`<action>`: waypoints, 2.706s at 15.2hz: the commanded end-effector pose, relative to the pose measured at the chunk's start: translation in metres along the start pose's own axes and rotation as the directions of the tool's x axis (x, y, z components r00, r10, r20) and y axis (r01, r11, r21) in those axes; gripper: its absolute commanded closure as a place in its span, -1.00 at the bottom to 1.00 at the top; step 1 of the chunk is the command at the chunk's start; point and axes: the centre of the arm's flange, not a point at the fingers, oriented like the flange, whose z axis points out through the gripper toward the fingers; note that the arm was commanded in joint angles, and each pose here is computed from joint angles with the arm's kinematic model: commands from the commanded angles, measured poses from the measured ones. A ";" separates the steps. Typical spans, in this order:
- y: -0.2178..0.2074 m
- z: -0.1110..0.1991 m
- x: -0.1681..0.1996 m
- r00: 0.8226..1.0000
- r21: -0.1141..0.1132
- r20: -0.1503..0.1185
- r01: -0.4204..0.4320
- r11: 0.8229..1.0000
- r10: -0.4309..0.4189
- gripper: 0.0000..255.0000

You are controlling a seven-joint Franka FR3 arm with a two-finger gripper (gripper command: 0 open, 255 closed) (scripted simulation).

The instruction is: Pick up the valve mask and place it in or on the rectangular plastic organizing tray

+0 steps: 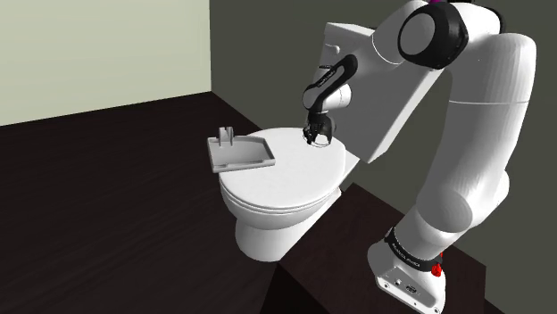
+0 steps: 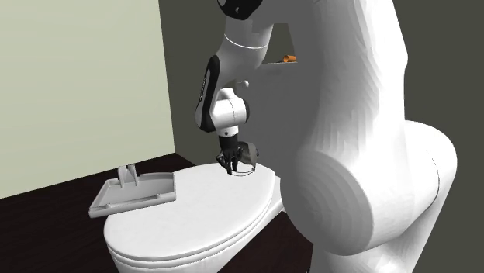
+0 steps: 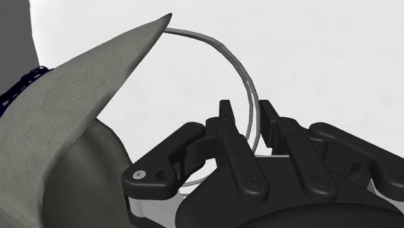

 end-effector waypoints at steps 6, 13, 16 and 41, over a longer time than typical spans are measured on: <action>0.003 -0.036 0.000 1.000 0.000 0.000 0.000 1.000 0.000 1.00; 0.007 -0.073 -0.001 1.000 0.000 0.000 0.000 1.000 0.000 1.00; 0.008 -0.089 -0.002 1.000 0.000 0.000 0.000 1.000 0.000 1.00; -0.127 -0.165 0.028 1.000 0.000 0.000 0.000 1.000 0.000 1.00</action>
